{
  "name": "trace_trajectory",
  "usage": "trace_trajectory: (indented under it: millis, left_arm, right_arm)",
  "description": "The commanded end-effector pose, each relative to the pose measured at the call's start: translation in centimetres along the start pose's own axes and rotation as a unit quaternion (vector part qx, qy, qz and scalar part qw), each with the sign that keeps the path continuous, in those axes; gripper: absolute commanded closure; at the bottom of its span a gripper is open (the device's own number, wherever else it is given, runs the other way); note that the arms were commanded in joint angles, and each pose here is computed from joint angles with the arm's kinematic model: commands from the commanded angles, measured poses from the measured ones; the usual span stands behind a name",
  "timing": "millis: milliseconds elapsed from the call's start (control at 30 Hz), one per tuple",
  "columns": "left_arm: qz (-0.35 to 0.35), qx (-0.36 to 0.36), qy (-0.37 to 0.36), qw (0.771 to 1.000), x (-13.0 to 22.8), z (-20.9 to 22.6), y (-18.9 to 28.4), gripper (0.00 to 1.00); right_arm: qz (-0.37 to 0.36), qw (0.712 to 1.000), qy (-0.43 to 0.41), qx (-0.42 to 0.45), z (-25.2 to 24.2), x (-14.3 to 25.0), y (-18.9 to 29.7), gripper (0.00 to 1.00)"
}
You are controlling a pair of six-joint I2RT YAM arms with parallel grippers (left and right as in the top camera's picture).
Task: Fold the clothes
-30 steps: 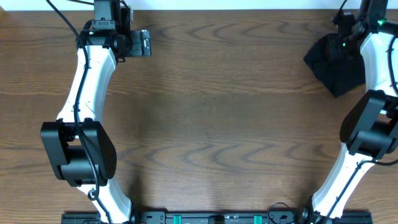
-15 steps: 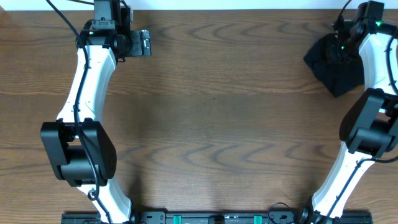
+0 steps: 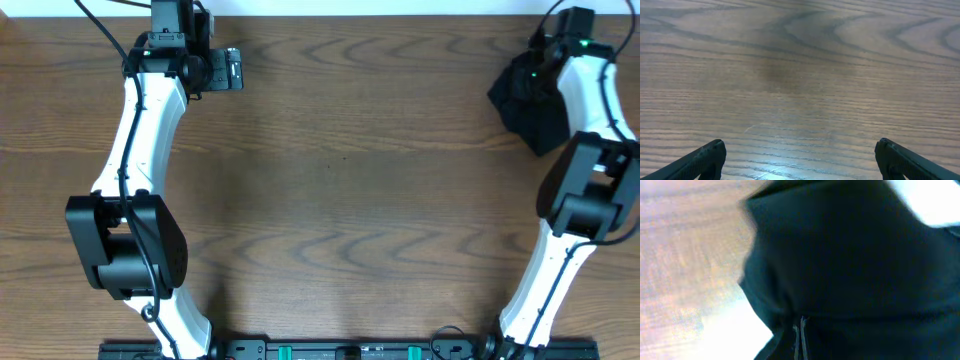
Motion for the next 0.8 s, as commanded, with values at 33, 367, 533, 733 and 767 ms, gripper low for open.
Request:
trace_trajectory:
  millis: [33,367,533,733,767]
  left_arm:
    - [0.004,0.005,0.002,1.0,0.1,-0.2,-0.2,0.04]
    - [0.004,0.005,0.002,1.0,0.1,-0.2,-0.2,0.04]
    - [0.004,0.005,0.002,1.0,0.1,-0.2,-0.2,0.04]
    - [0.001,0.006,0.001,1.0,0.0,-0.2,-0.2,0.04]
    - [0.0,0.006,0.001,1.0,0.0,-0.2,-0.2,0.04]
  right_arm:
    - [-0.003,0.999,-0.046,0.012,2.5,-0.1,-3.5,0.99]
    - [-0.089,0.993,-0.06,0.049,2.7,-2.9,-4.8,0.99]
    - [-0.101,0.994,-0.037,0.031,3.0,-3.6,-3.4,0.67]
    - [-0.118,0.993,-0.003,0.0,3.7,-4.5,0.7,0.55]
    - [-0.124,0.992,0.005,-0.007,3.9,-4.8,1.7,0.52]
Point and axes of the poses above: each gripper's point midway between its finger pads, its own y axis back along the fingers, its own z axis along the line the jaws close on, x = y × z, the point moved 7 cm from there along y, back along the fingers, and after that the axes turned 8 degrees about y, right-handed, at the moved point
